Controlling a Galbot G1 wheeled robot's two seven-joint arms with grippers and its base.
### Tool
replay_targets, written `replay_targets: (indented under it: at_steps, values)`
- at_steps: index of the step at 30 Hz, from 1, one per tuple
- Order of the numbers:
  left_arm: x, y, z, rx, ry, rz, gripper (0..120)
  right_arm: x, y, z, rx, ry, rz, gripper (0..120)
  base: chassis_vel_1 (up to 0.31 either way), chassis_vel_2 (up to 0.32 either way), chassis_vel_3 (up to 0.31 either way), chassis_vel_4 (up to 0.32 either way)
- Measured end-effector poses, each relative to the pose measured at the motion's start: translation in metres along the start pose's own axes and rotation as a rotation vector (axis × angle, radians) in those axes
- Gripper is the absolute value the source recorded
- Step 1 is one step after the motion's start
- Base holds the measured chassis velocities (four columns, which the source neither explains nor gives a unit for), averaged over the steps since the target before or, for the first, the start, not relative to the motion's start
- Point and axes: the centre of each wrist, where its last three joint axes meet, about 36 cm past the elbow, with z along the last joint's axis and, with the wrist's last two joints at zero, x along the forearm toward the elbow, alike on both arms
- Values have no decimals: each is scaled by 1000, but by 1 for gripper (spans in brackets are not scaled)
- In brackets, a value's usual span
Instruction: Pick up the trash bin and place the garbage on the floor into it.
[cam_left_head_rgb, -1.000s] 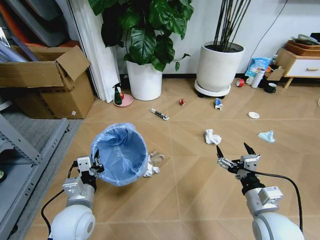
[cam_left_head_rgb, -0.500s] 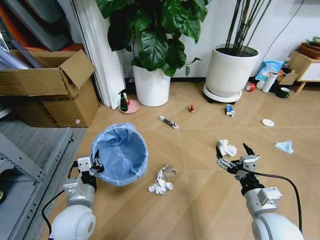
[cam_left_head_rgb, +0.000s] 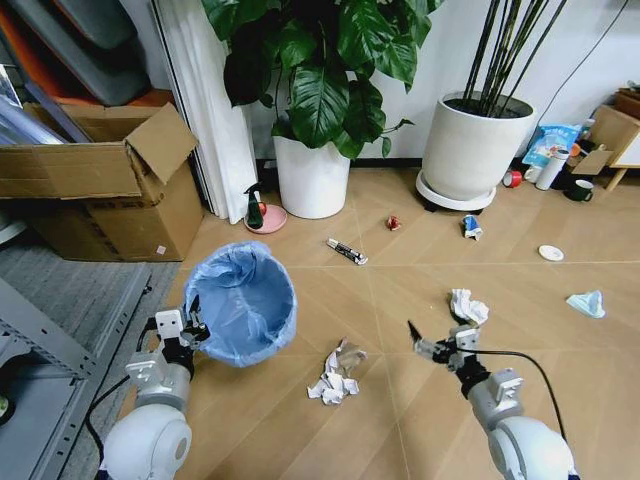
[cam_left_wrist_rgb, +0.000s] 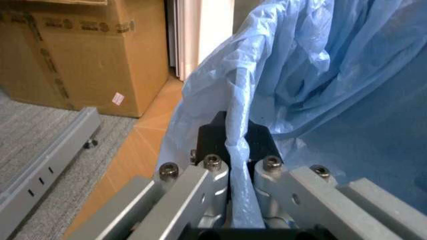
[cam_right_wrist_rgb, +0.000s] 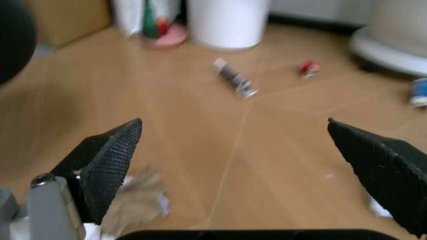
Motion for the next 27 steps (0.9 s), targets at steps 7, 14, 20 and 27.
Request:
replay_targets:
  at_steps: [7, 14, 20, 27]
  values:
    - [5, 6, 1, 1, 2, -39, 0, -57, -13, 31, 80, 141, -247, 100, 0, 0, 0, 0]
    - [10, 7, 5, 1, 10, -60, 0, -116, 13, 54, 102, 202, -369, 100, 0, 0, 0, 0]
    - [15, 12, 6, -6, 15, -78, 0, -159, 55, 74, 73, 240, -439, 100, 0, 0, 0, 0]
    - [18, 11, 5, -10, 15, -79, 0, -169, 59, 104, 41, 321, -433, 100, 0, 0, 0, 0]
